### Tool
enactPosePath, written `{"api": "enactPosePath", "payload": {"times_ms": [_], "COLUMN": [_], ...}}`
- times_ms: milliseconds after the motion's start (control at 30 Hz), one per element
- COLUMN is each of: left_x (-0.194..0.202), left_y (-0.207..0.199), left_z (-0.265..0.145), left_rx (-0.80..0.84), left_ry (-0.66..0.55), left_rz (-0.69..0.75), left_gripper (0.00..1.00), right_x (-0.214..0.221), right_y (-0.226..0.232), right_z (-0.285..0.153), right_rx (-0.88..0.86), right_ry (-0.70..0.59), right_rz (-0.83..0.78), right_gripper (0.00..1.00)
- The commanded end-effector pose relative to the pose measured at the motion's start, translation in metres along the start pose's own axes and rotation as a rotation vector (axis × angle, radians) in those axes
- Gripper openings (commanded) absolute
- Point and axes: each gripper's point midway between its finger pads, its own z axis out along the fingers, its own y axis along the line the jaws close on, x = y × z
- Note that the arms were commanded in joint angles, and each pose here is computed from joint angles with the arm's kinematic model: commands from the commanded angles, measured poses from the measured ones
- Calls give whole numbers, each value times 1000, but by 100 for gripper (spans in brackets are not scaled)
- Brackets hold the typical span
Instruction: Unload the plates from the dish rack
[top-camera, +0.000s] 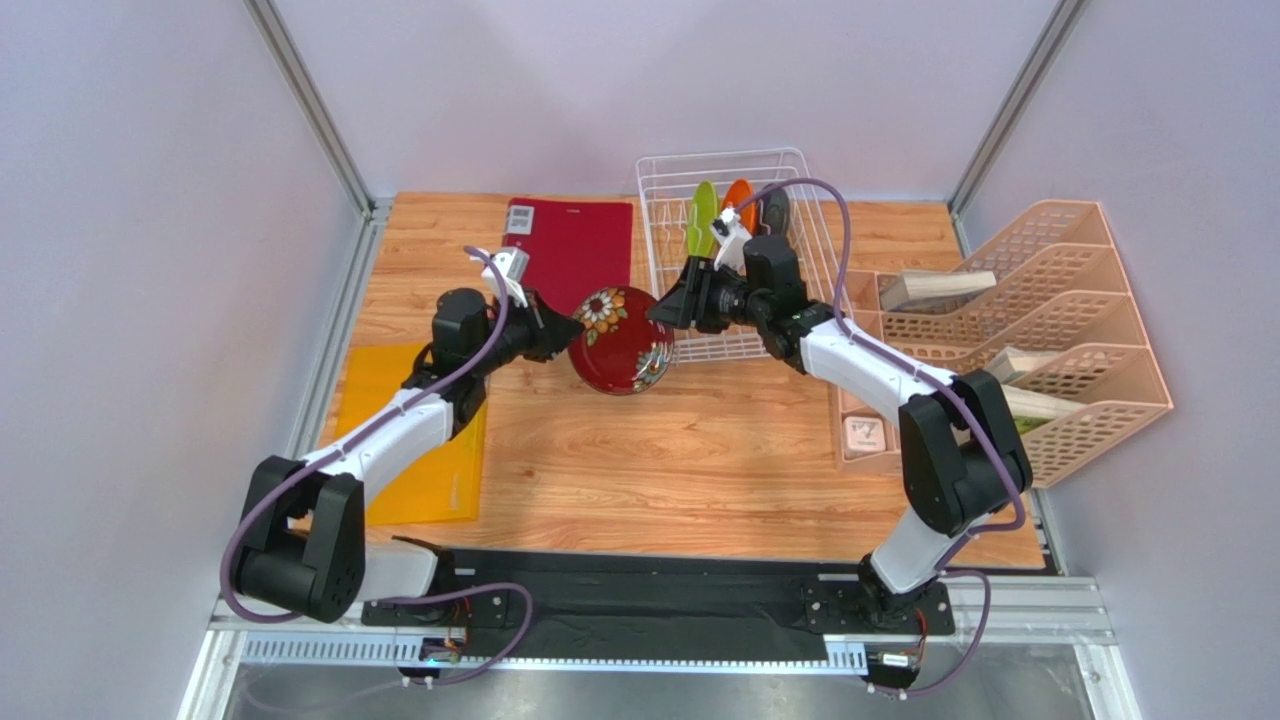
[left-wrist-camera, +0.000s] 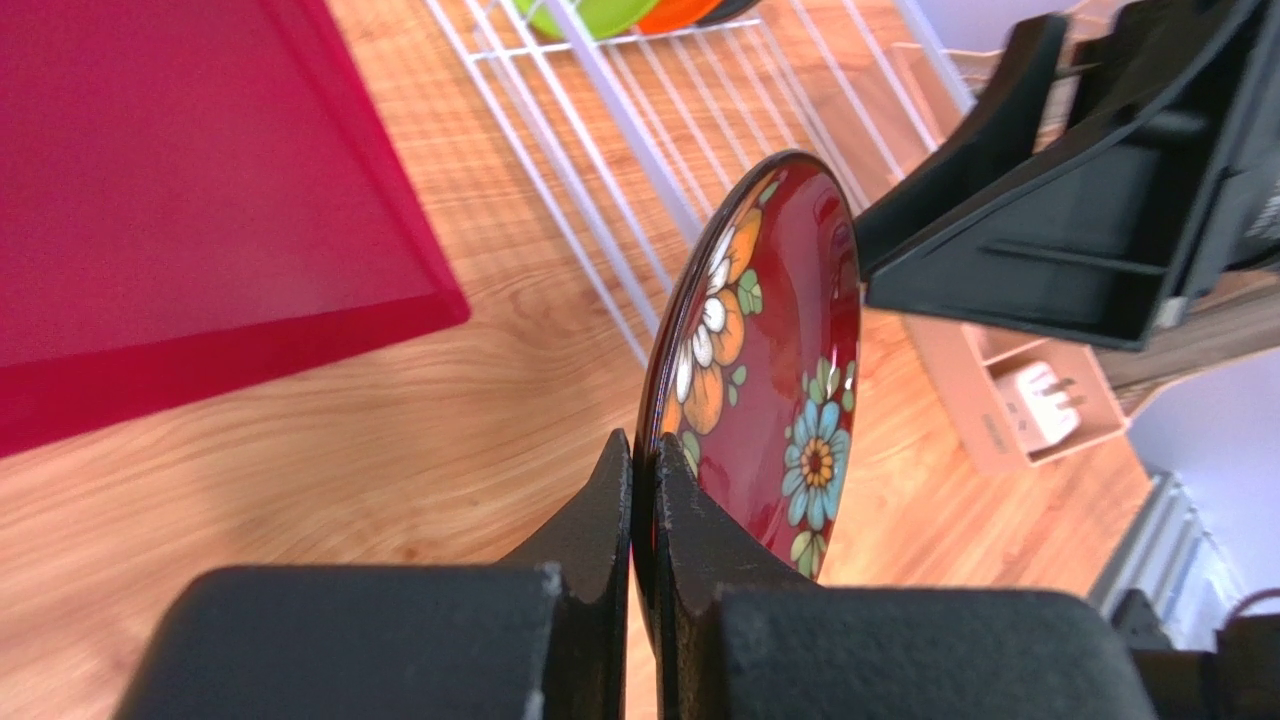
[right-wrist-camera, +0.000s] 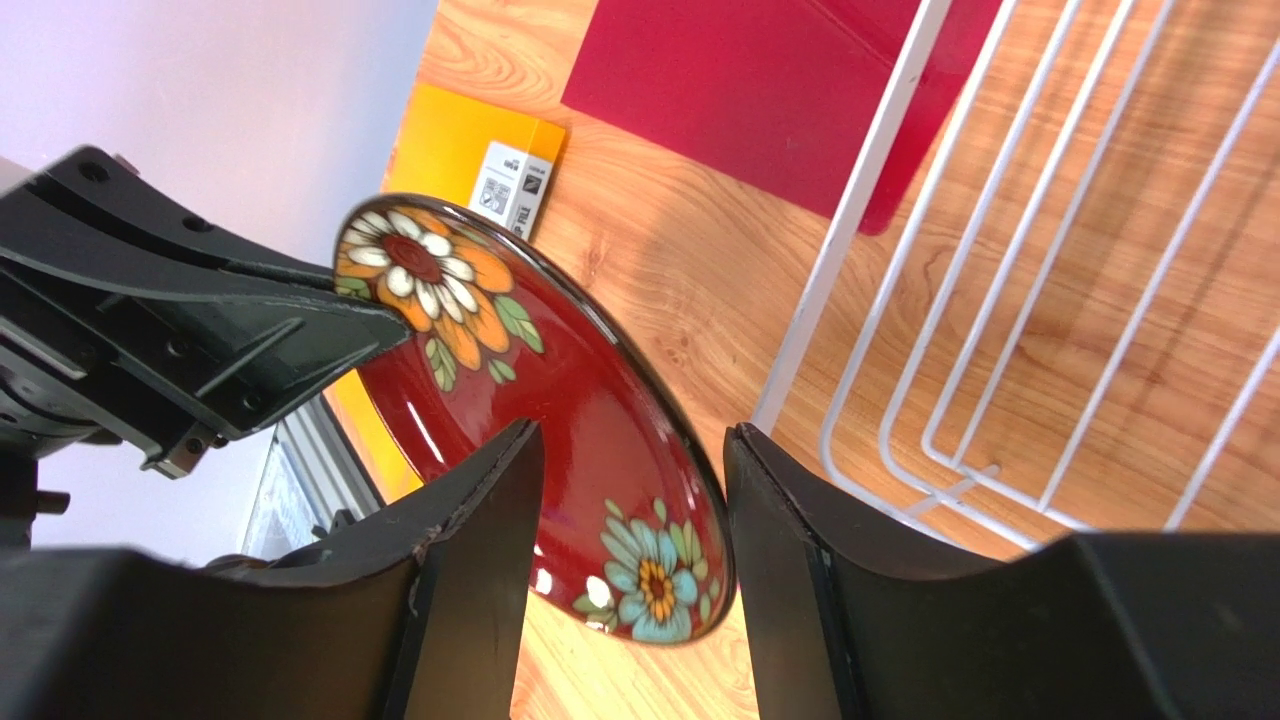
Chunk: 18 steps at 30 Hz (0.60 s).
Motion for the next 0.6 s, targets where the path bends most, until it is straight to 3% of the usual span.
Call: {"api": "enactPosePath", "payload": {"times_ms": [0,267,567], "left_x": [-23,-11,-4], "left_y": [-7,-4,3], "left_z": [-6,-23,-49], "left_rx": [-14,-67,-167], "left_ry": [-49,35,43], "left_rz": [72,76,69], "left_gripper": [0,0,0], "right_x": [-35,-63,-90], "right_y": [12,-4,-25], "right_z": [-8,-35,-45], "right_rx": [-19,86,178], "right_ry": [-91,-167,-208], "right_rz": [-55,-94,-93], "right_gripper": [53,54,54]}}
